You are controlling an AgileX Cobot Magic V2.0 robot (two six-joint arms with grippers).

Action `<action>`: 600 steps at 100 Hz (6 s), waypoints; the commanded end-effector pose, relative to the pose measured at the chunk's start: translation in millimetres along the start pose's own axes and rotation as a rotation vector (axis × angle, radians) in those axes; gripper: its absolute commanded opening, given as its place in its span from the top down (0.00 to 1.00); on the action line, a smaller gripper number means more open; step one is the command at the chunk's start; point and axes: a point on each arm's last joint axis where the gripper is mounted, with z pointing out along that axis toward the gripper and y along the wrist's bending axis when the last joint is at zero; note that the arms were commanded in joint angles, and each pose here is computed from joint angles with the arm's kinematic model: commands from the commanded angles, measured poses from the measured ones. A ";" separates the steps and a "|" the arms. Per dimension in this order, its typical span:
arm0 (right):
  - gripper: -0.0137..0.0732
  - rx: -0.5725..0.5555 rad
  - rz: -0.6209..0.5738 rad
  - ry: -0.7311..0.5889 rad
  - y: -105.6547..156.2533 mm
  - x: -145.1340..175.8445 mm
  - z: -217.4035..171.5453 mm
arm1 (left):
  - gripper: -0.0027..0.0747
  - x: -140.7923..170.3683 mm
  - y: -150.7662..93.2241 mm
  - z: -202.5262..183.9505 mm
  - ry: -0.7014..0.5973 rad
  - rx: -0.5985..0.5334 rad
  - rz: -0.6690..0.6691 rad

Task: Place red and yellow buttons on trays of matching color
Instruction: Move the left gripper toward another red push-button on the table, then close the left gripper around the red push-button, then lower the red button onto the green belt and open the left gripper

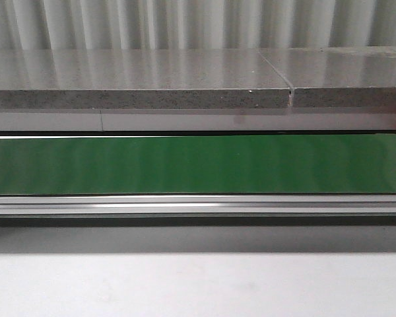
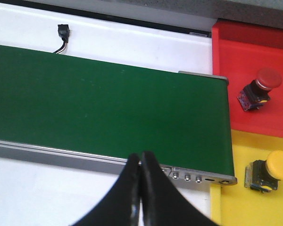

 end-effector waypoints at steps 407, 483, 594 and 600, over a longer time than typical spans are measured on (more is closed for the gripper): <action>0.92 0.006 -0.014 -0.083 -0.3 -11.5 -4.8 | 0.99 -78.4 102.0 158.3 0.311 -0.382 -0.389; 0.92 0.006 -0.014 -0.083 -0.3 -11.5 -4.8 | 0.99 -79.6 38.7 204.2 0.505 -0.099 -0.174; 0.92 0.006 -0.014 -0.083 -0.3 -11.5 -4.8 | 0.21 -116.9 11.1 175.0 0.392 0.097 -0.046; 0.92 0.006 -0.014 -0.083 -0.3 -11.5 -4.8 | 0.21 -122.6 12.3 164.8 0.354 0.088 -0.044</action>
